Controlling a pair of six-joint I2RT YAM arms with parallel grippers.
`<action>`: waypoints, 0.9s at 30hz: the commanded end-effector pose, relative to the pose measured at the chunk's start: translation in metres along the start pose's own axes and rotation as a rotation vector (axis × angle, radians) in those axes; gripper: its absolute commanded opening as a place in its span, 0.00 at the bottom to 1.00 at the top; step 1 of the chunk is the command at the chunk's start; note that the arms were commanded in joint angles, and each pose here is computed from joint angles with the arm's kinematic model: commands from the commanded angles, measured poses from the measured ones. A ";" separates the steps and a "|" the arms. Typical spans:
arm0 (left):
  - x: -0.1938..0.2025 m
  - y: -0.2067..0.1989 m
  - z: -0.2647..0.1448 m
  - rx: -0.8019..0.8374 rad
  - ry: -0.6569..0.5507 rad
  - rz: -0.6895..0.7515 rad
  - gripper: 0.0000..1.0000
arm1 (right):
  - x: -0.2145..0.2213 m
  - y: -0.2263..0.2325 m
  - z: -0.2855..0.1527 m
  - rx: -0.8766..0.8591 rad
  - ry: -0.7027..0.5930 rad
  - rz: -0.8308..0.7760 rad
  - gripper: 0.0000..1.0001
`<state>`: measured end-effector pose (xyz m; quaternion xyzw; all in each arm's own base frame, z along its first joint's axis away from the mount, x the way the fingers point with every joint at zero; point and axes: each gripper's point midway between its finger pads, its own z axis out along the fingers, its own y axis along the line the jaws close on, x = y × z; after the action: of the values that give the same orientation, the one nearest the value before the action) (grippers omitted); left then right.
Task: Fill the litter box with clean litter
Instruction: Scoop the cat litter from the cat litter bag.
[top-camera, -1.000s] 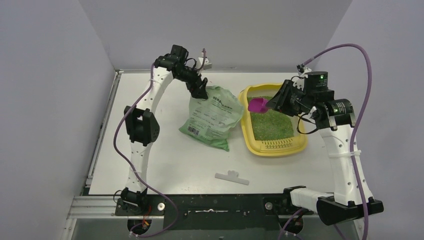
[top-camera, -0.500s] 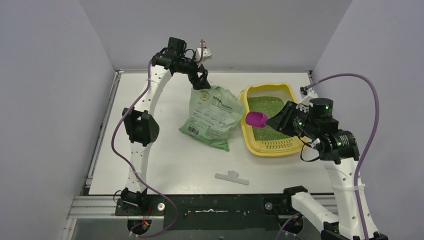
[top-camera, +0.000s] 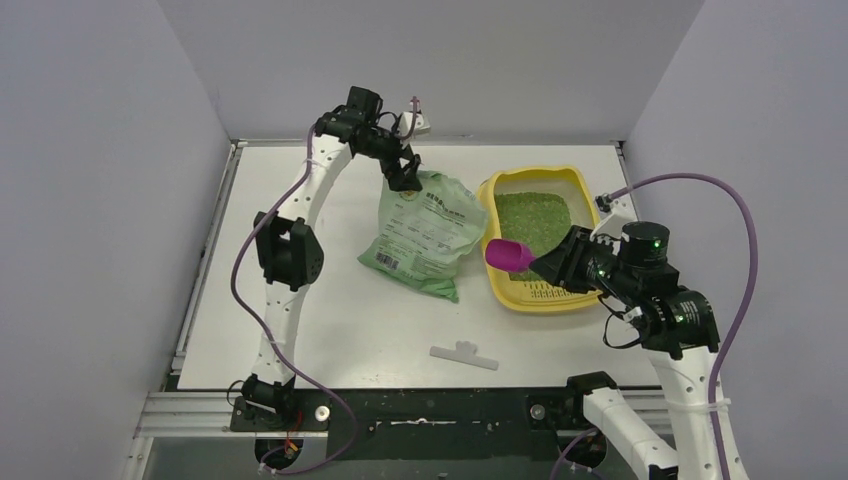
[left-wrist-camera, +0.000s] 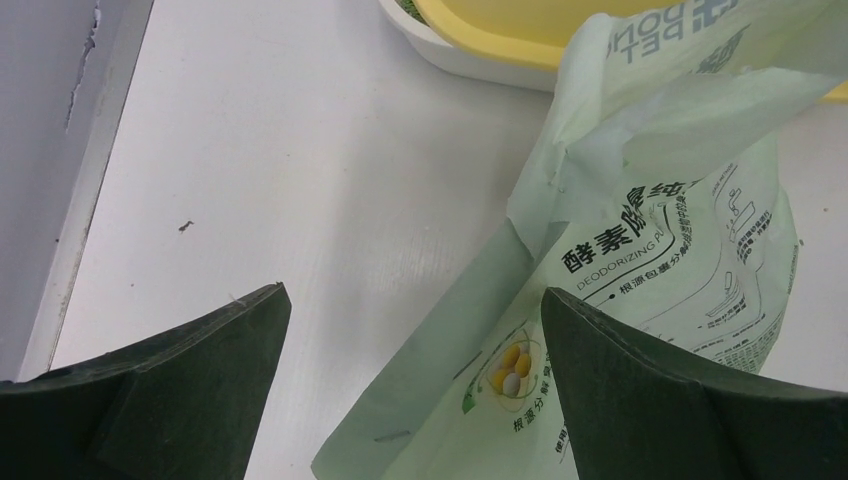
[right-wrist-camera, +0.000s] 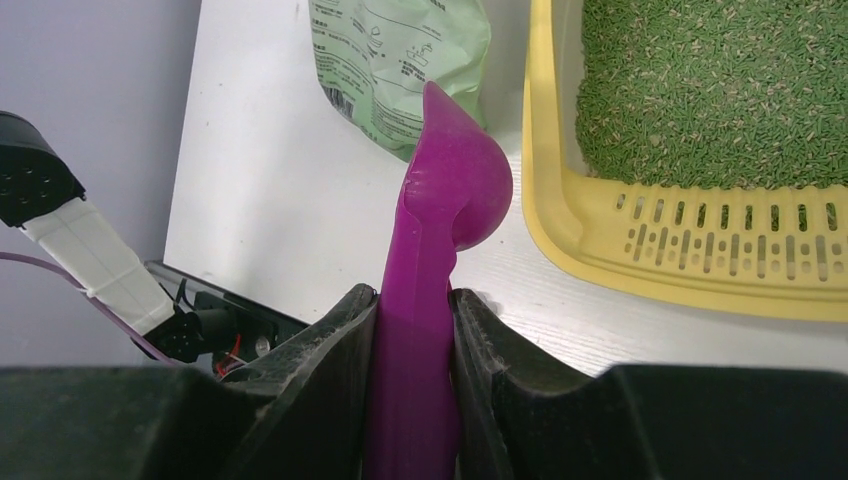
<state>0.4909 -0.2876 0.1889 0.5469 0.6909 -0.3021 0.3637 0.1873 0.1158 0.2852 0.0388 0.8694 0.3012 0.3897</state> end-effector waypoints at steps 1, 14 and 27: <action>-0.002 -0.010 -0.004 0.017 0.028 0.054 0.95 | -0.014 0.007 0.002 -0.033 -0.037 -0.074 0.00; -0.005 -0.018 -0.018 0.014 0.058 0.057 0.73 | -0.024 0.002 0.007 0.007 -0.037 -0.084 0.00; -0.023 -0.009 -0.036 -0.013 -0.001 0.061 0.97 | -0.036 -0.001 0.015 0.038 -0.021 -0.100 0.00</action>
<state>0.4775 -0.2738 0.1839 0.5623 0.7028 -0.2829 0.3314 0.2091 0.1126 0.2781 0.0204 0.8869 0.2696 0.3745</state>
